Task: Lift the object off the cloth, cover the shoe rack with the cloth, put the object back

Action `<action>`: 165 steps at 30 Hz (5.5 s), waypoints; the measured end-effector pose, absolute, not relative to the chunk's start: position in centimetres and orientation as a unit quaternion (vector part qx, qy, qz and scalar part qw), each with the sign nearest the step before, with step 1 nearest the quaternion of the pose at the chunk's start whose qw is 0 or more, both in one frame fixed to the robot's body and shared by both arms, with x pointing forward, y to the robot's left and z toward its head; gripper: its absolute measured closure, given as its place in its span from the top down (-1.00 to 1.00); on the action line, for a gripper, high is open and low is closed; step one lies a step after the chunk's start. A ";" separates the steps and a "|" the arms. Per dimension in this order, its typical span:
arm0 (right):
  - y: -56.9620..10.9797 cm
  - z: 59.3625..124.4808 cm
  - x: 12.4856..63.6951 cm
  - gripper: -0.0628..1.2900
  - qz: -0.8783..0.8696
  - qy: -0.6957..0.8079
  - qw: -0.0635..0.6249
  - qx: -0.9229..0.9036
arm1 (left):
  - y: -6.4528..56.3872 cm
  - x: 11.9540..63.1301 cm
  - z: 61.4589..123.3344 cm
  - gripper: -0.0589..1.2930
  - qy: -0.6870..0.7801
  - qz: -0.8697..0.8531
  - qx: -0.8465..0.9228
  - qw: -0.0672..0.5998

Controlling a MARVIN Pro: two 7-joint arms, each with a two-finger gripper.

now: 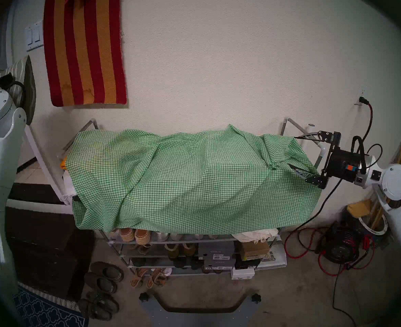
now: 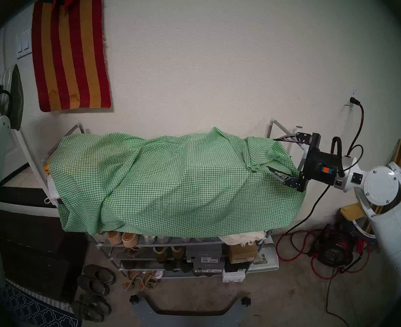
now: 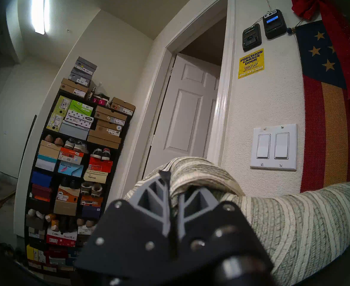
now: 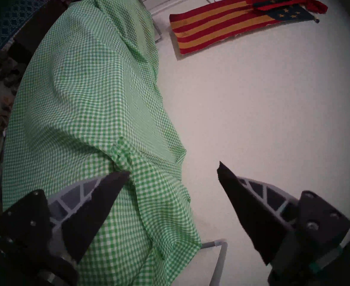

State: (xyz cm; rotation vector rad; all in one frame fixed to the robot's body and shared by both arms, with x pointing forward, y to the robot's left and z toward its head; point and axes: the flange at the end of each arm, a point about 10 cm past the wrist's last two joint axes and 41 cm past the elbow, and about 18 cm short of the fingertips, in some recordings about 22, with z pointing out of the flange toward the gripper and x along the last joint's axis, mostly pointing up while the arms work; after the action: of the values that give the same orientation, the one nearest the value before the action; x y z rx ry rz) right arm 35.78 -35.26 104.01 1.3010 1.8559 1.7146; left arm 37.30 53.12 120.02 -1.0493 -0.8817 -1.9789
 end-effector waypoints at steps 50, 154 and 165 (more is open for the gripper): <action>-32.7 103.2 39.2 0.89 0.554 0.697 0.131 0.435 | 53.1 37.3 120.0 -0.86 -0.342 -0.767 -0.407 0.358; -34.6 67.3 21.4 -0.95 0.146 0.720 -0.336 0.590 | 53.1 37.3 120.0 -0.86 -0.342 -0.768 -0.407 0.358; -35.8 63.1 21.6 -0.95 0.060 0.756 -0.310 0.573 | 53.1 37.3 120.0 -0.86 -0.342 -0.768 -0.407 0.358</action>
State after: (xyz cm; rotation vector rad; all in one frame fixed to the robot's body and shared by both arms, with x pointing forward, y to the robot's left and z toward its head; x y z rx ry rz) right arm 21.63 -35.81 63.11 2.2741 3.0001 0.2400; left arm 37.32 53.11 120.00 -1.0514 -0.8825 -1.9811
